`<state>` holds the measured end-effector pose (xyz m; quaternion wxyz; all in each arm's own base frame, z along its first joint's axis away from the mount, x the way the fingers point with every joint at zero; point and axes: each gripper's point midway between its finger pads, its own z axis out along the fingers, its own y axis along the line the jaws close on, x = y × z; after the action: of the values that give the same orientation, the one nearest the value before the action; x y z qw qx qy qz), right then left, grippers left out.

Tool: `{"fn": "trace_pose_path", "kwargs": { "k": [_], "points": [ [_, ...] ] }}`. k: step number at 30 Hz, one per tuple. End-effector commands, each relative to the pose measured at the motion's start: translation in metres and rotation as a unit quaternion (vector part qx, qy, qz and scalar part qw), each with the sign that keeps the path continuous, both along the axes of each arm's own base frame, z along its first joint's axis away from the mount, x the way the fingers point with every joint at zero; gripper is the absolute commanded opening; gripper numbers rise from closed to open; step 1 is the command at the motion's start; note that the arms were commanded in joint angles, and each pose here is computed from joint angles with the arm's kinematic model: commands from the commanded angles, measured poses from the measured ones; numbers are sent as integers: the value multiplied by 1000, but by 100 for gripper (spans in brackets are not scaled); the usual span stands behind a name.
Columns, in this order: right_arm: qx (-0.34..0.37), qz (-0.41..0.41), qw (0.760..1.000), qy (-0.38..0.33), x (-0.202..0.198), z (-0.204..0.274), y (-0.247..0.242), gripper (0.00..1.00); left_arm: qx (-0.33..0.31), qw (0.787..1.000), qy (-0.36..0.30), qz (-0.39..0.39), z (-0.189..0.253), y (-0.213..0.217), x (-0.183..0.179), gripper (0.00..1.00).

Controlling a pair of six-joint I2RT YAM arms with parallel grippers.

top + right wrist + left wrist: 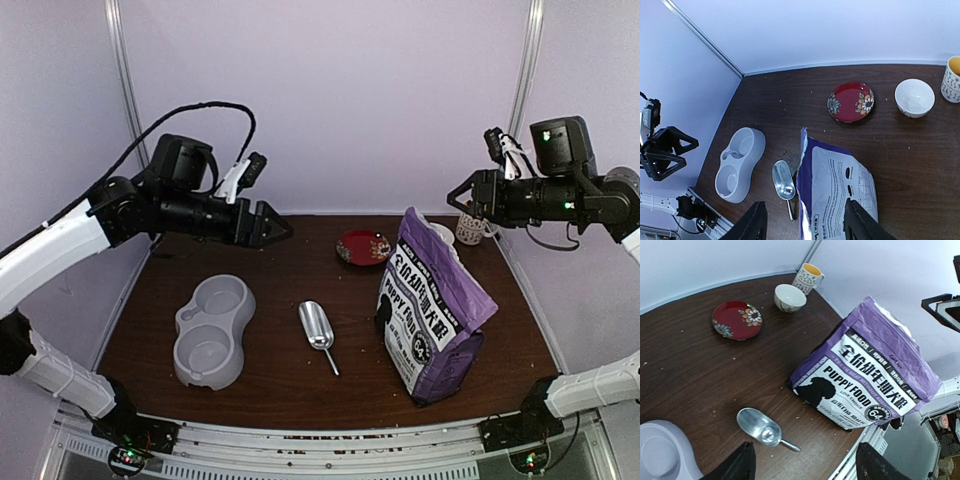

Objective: Serve the pet food
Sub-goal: Adjust the pet food bag at the center of the board.

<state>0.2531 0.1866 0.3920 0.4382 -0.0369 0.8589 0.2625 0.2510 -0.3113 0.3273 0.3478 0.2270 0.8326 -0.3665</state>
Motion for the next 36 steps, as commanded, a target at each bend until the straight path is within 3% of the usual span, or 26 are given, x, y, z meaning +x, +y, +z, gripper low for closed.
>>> {"fn": "trace_pose_path", "kwargs": {
  "k": [1,8,21,28,36],
  "points": [
    [23,68,997,23,-13,-17,5,51,-39,999,-9,-21,25,-51,-2,71],
    [36,133,990,31,-26,-39,5,37,-77,995,10,-61,42,-107,-9,69],
    [27,158,986,51,-27,-68,7,30,-114,989,49,-76,52,-148,-12,67],
    [62,163,984,36,-27,-59,4,37,-112,989,53,-75,49,-148,-13,67],
    [76,155,984,30,-26,-57,-1,37,-113,989,51,-75,49,-150,-14,67]
  ]
}}
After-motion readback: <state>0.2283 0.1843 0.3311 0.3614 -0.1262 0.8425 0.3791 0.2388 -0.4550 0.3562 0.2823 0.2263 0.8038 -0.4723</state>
